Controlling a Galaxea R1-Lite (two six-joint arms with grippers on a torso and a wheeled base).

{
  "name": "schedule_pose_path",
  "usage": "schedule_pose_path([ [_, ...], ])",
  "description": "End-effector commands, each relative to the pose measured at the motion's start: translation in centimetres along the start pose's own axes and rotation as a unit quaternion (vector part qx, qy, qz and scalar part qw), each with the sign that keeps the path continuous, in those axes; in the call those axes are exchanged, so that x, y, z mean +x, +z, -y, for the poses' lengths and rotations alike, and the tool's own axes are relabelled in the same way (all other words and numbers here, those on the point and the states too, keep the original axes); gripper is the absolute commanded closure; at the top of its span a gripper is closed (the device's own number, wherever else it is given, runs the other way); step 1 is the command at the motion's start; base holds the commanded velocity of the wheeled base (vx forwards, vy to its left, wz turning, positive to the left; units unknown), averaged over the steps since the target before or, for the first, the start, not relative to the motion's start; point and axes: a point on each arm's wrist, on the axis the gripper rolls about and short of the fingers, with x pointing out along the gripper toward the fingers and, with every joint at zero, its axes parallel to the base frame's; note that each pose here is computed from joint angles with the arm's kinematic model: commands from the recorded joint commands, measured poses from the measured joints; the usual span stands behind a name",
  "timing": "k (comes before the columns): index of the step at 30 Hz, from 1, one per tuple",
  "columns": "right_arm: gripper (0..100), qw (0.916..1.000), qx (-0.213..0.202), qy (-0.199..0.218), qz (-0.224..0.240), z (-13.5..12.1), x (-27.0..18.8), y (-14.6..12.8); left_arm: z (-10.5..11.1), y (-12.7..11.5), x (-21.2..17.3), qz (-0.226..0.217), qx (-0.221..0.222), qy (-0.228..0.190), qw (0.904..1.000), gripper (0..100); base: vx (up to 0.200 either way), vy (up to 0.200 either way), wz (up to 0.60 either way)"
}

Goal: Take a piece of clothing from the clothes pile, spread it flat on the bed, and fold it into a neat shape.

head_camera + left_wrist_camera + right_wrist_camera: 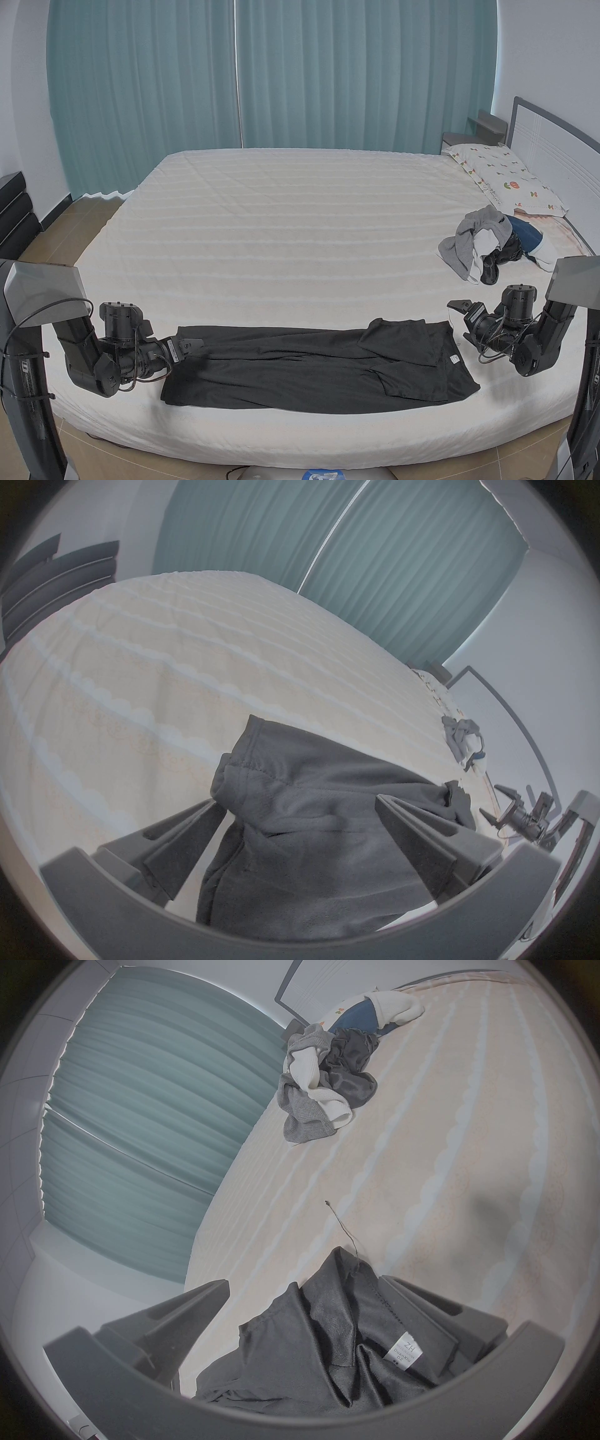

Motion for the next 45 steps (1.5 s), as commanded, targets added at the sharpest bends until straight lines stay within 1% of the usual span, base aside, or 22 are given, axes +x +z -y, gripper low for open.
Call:
schedule_pose_path([
  [1,0,1.0,-0.001,0.001,-0.003,-0.1,0.1,-0.2,0.6,0.8,-0.1,0.018,-0.01,-0.007,0.9998,0,0.0,0.0,0.0],
  [3,0,1.0,-0.001,0.001,-0.003,-0.1,0.1,-0.2,0.8,0.9,0.3,0.022,-0.012,-0.006,0.9997,0,0.0,0.0,0.0],
  [6,0,1.0,-0.001,0.001,-0.003,-0.1,0.1,-0.2,0.5,0.4,1.3,0.022,-0.01,0.013,0.9996,0,0.0,0.0,0.0],
  [11,0,1.0,-0.002,0.002,-0.006,-0.1,0.1,-0.4,0.4,0.0,3.1,0.022,-0.005,0.025,0.9994,0,0.0,0.0,0.0],
  [15,0,1.0,-0.002,0.002,-0.007,-0.1,0.1,-0.4,0.5,-0.5,3.3,0.013,-0.002,0.024,0.9996,0,0.0,0.0,0.0],
  [17,0,1.0,-0.002,0.0,-0.007,0.0,0.1,-0.4,0.6,-0.8,3.2,0.008,0.005,0.025,0.9996,0,0.0,0.0,0.0],
  [18,0,1.0,-0.002,0.0,-0.007,0.0,0.2,-0.4,0.6,-1.0,3.1,0.006,0.017,0.03,0.9994,0,0.0,0.0,0.0],
  [19,0,1.0,-0.002,0.0,-0.007,0.0,0.2,-0.4,0.6,-1.0,3.1,0.006,0.017,0.03,0.9994,0,0.0,0.0,0.0],
  [20,0,1.0,-0.002,0.0,-0.008,0.0,0.2,-0.4,0.5,-1.2,3.1,0.005,0.028,0.038,0.9988,0,0.0,0.0,0.0],
  [21,0,1.0,-0.002,0.0,-0.008,0.0,0.2,-0.4,0.5,-1.2,3.1,0.005,0.028,0.038,0.9988,0,0.0,0.0,0.0],
  [23,0,1.0,-0.002,0.0,-0.008,0.0,0.2,-0.5,0.3,-1.4,3.4,0.01,0.041,0.059,0.9974,0,0.0,0.0,0.0],
  [28,0,1.0,-0.002,0.0,-0.01,0.0,0.2,-0.5,0.1,-1.2,4.0,0.023,0.039,0.077,0.996,0,0.0,0.0,0.0],
  [38,0,1.0,-0.002,0.0,-0.009,0.0,0.2,-0.5,0.1,-1.9,4.3,0.011,0.038,0.077,0.9962,0,0.0,0.0,0.0],
  [45,0,1.0,-0.002,0.0,-0.009,0.0,0.2,-0.5,0.5,-1.8,4.3,0.022,0.042,0.069,0.9965,0,0.0,0.0,0.0],
])
